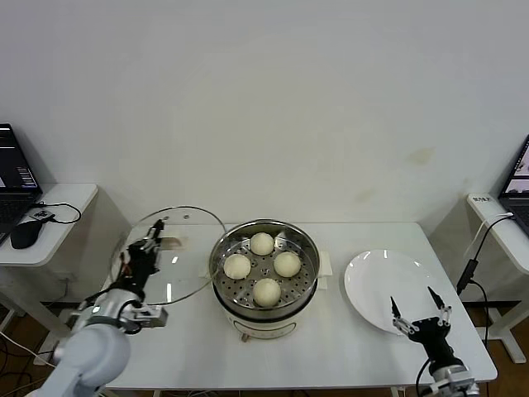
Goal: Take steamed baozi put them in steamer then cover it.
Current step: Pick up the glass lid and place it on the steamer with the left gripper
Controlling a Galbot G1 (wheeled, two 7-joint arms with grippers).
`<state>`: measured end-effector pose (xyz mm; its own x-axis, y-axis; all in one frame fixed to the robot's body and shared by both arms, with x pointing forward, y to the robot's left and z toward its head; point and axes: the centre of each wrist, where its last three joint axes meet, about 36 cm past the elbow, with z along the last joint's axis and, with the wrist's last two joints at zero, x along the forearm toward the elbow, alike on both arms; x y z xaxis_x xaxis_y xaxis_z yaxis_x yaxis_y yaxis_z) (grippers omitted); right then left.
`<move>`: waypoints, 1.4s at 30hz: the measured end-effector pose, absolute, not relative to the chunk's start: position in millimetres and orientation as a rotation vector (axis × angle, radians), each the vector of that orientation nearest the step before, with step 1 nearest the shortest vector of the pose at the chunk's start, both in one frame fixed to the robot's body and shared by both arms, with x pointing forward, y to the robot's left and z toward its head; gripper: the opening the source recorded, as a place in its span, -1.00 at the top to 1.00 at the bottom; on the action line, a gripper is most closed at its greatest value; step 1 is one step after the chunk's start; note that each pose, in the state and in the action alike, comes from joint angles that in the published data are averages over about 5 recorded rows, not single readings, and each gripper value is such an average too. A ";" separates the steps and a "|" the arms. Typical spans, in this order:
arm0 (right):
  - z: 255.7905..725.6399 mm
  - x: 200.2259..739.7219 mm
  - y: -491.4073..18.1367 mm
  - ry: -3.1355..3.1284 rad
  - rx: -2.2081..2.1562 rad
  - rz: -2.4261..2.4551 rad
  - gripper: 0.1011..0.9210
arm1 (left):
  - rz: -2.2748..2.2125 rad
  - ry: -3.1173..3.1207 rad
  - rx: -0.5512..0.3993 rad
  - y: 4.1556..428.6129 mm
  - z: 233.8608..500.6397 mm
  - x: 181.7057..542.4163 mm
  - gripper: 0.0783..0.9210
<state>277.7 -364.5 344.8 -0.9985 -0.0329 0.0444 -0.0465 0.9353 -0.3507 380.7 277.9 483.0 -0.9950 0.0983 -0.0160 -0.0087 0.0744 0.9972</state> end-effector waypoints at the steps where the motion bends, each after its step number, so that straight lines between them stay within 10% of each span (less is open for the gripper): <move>1: 342.9 277.7 -362.2 -3.053 0.059 0.560 -0.76 | 2.079 2.248 0.104 271.5 482.6 382.8 0.86; 42: 308.3 277.7 -324.1 -2.984 0.057 0.712 -0.76 | 2.116 2.215 0.206 80.8 447.1 410.0 0.86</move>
